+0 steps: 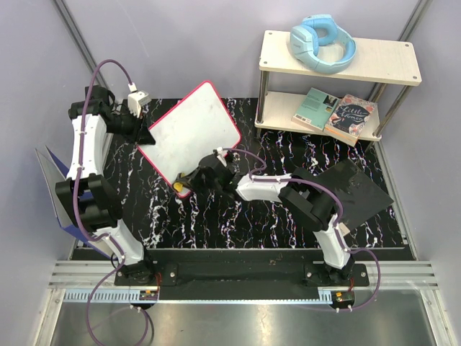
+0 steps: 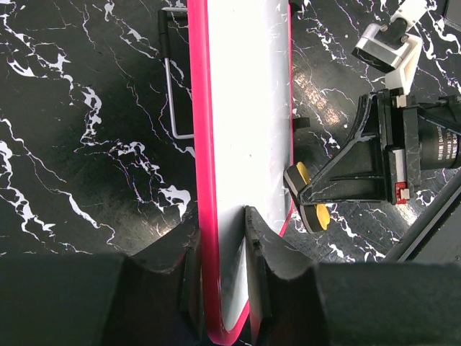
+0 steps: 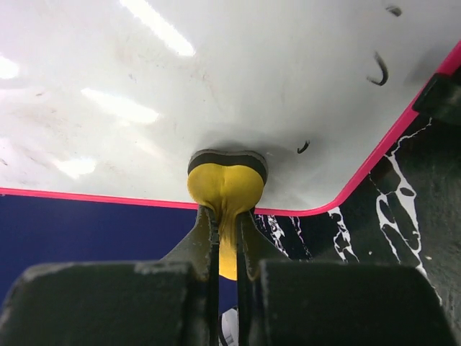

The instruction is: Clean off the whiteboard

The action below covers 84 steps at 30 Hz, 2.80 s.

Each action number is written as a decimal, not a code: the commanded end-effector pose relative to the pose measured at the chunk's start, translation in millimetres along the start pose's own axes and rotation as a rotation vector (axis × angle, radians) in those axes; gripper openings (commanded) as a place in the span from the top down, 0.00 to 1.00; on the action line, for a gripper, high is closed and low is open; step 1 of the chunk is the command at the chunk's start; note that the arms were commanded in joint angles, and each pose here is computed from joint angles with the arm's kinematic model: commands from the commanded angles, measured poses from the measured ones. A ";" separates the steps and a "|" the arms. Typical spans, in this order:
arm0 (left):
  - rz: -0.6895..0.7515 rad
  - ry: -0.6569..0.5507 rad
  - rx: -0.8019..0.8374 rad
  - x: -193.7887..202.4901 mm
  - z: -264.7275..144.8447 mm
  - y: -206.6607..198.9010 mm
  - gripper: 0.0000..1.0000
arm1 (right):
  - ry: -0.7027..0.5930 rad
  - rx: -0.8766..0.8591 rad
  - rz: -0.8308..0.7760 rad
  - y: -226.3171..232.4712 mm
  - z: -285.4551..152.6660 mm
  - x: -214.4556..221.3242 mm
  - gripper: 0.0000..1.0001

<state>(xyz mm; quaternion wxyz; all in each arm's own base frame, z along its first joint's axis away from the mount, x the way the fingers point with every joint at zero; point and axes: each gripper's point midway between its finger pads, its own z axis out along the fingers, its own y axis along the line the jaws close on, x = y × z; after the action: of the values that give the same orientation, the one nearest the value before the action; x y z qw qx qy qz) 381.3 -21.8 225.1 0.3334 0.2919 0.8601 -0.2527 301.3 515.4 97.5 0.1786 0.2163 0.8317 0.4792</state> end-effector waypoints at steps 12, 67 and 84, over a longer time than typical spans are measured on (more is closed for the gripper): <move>0.095 -0.030 -0.013 -14.2 1.2 8.2 1.00 | -0.053 0.124 0.141 -53.8 -9.6 -27.8 1.00; 0.114 -0.011 -0.015 -9.6 -0.1 7.5 1.00 | -0.189 -0.097 0.163 6.8 18.1 -127.5 1.00; 0.103 -0.003 -0.009 -7.3 0.7 8.9 1.00 | -0.225 -0.213 0.115 49.9 7.0 -167.6 1.00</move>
<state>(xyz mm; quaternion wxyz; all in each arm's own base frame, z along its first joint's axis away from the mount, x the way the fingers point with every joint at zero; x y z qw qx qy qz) 388.4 -21.9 230.1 0.3515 0.3062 0.8479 -0.2525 435.1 453.7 118.0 0.2216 0.3044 0.7686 0.5172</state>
